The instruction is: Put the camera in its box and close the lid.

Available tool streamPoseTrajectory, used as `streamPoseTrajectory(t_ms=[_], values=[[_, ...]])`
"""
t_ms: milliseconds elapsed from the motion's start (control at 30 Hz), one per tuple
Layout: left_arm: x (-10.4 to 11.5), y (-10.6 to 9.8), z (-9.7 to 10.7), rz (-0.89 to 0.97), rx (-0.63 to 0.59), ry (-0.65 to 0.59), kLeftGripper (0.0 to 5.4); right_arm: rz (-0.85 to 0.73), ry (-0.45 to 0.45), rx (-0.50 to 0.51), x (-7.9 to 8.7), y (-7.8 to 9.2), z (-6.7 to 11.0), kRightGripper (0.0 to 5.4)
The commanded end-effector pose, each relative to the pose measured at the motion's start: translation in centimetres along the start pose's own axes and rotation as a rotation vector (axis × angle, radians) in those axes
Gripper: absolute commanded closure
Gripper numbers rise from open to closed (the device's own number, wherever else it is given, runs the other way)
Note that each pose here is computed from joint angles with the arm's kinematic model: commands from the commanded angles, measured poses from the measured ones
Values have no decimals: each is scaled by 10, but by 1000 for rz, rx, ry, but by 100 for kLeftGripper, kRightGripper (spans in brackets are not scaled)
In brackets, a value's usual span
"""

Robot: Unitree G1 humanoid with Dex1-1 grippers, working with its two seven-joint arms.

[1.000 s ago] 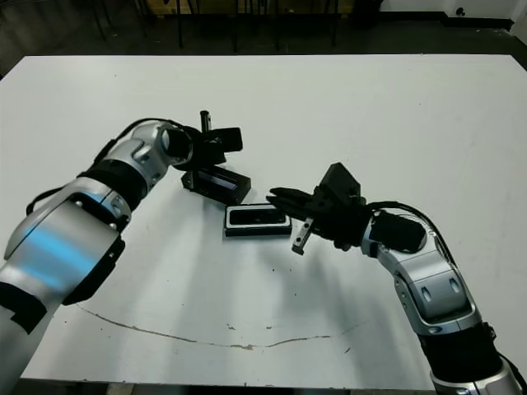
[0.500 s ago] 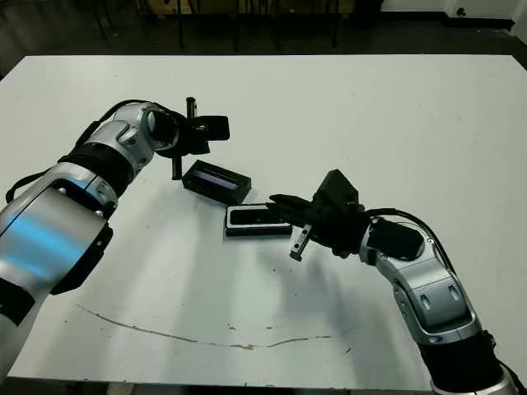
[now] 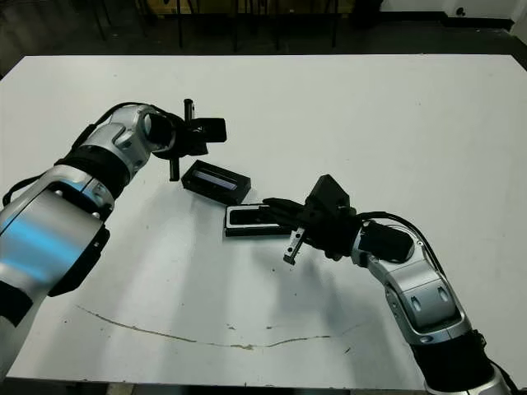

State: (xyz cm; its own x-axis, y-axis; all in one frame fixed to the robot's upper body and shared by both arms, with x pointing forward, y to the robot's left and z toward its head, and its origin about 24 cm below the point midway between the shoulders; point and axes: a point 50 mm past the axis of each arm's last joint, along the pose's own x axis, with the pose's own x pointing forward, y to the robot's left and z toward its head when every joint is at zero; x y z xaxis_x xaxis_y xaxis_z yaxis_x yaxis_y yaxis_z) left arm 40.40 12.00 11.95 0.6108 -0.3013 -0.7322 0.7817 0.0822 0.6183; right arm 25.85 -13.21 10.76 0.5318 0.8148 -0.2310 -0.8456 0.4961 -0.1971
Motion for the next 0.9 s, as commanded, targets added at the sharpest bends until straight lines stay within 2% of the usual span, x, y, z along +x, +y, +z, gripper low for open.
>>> streamPoseTrajectory(t_ms=[33, 367, 733, 900], values=[[5, -7, -3, 10, -24, -18, 540, -2, 31, 14, -1, 1, -7, 539], [8, -10, -7, 65, -79, -29, 540, 2, 44, 9, -1, 4, -7, 539], [4, -9, -7, -49, 22, 40, 540, 3, 43, -23, 0, 7, -4, 539], [6, -14, -8, -86, 53, 47, 540, 7, 40, -4, -1, 7, -4, 539]])
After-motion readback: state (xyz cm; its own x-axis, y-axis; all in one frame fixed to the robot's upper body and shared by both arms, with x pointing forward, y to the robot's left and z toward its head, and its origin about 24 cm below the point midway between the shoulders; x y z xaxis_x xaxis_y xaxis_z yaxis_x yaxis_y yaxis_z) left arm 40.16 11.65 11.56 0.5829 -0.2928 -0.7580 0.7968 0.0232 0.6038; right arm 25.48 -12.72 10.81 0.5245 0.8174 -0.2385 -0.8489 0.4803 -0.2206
